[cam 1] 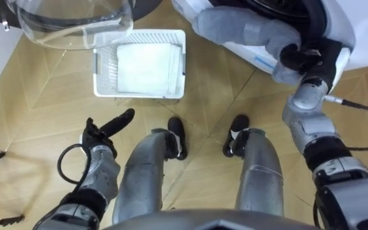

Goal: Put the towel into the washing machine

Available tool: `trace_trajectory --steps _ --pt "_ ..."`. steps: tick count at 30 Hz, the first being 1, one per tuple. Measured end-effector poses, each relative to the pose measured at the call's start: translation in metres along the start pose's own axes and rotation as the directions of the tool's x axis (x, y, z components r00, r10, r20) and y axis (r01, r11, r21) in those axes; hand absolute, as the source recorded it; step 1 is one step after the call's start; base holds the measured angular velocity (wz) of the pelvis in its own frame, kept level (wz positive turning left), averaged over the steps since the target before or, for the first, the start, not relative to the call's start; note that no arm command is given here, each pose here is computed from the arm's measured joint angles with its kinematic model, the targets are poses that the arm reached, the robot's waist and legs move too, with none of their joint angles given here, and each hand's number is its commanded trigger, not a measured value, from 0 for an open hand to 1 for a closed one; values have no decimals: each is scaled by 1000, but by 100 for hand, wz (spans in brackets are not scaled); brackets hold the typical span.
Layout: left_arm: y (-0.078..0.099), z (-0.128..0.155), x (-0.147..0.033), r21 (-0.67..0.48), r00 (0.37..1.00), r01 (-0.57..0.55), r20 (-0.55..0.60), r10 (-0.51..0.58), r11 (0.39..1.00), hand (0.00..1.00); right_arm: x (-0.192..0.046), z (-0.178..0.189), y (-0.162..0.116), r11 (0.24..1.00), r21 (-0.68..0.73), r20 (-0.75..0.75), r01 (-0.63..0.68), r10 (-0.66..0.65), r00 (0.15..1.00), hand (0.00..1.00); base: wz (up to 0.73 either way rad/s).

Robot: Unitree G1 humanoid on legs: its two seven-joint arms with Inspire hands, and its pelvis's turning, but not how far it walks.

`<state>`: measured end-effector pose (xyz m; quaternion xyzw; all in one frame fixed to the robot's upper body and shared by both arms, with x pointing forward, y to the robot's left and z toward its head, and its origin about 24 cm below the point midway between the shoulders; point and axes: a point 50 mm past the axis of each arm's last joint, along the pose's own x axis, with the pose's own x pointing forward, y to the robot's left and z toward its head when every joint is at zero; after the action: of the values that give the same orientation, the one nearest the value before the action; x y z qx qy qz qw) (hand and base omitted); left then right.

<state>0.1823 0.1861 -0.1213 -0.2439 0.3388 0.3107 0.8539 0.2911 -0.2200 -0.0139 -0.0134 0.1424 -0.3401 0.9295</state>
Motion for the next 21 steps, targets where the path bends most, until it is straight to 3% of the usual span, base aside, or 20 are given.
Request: trace_trajectory --steps 5,10,21 --pt "3 -1 0 -5 999 -40 -4 40 999 0 2 -3 -6 952 276 -196 132 -79 978 100 7" --pt "-1 3 0 -8 999 -36 7 37 999 0 6 -10 -14 832 471 -400 293 -95 912 100 1" --pt "-13 11 -2 -23 1000 -11 25 11 1000 0 4 -17 -15 637 622 -594 455 5 805 100 -3"
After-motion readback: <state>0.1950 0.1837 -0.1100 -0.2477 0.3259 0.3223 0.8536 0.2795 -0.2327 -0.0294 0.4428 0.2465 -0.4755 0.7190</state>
